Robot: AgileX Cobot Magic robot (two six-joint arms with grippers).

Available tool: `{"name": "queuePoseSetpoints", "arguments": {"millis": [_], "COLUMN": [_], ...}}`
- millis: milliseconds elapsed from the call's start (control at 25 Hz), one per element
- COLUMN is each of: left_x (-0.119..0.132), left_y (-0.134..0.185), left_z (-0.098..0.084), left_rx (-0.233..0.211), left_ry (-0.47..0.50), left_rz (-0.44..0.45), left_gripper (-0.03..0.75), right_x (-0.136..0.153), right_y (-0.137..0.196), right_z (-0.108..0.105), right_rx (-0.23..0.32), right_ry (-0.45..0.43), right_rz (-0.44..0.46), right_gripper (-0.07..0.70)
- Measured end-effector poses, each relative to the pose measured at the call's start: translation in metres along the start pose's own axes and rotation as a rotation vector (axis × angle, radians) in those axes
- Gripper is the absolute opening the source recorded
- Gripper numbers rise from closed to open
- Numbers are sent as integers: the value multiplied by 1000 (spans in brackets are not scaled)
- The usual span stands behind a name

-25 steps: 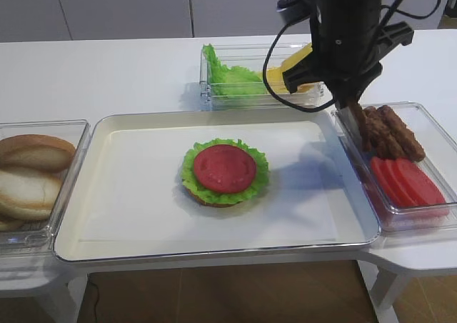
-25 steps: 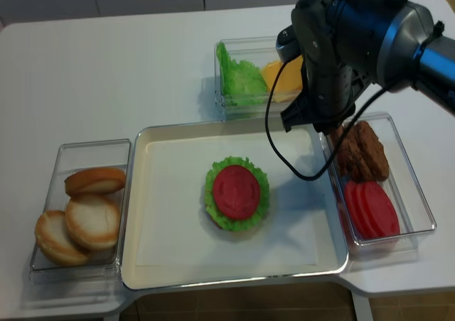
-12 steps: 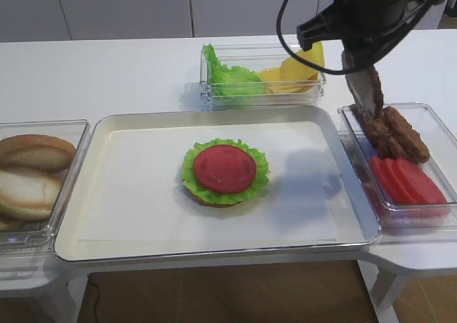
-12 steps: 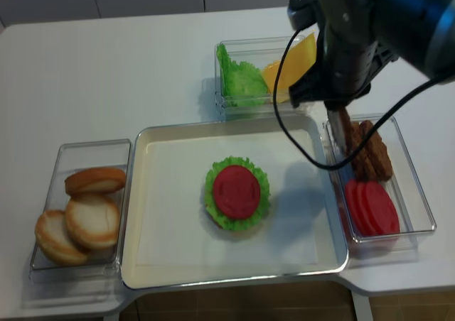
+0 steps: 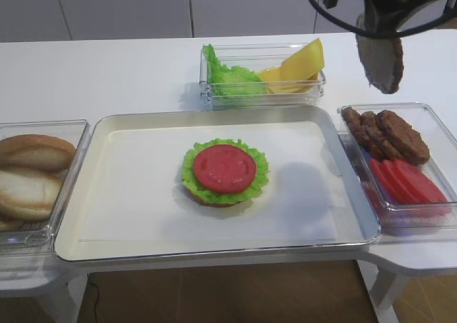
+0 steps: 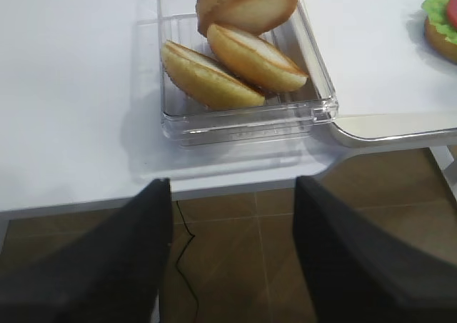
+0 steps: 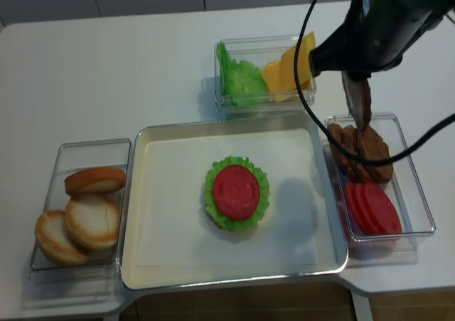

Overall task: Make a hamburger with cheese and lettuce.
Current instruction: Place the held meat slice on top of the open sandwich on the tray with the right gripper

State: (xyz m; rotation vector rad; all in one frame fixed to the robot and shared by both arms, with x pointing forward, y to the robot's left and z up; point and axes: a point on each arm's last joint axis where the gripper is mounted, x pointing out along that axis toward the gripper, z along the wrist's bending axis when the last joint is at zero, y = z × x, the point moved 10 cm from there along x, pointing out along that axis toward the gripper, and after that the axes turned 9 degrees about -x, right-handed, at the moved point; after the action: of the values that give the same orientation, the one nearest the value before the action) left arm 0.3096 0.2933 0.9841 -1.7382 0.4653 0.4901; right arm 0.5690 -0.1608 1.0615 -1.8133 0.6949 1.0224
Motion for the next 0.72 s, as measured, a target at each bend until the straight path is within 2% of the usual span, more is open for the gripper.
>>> {"name": "queuePoseSetpoints", "arguments": {"millis": [120, 320, 520, 720], "left_x": [0, 0, 0, 0], "left_y": [0, 0, 0, 0], "left_z": [0, 0, 0, 0], "left_rx": [0, 0, 0, 0], "left_ry": [0, 0, 0, 0], "left_rz": [0, 0, 0, 0], "left_gripper": [405, 405, 405, 405], "right_x": [-2, -7, 12, 26], "right_y": [1, 0, -1, -7], "right_z": [8, 38, 69, 106], "right_rx": [-14, -104, -185, -282], "right_ry": [-23, -42, -57, -71], "right_rz": [2, -14, 17, -9], "right_gripper": [109, 108, 108, 108]}}
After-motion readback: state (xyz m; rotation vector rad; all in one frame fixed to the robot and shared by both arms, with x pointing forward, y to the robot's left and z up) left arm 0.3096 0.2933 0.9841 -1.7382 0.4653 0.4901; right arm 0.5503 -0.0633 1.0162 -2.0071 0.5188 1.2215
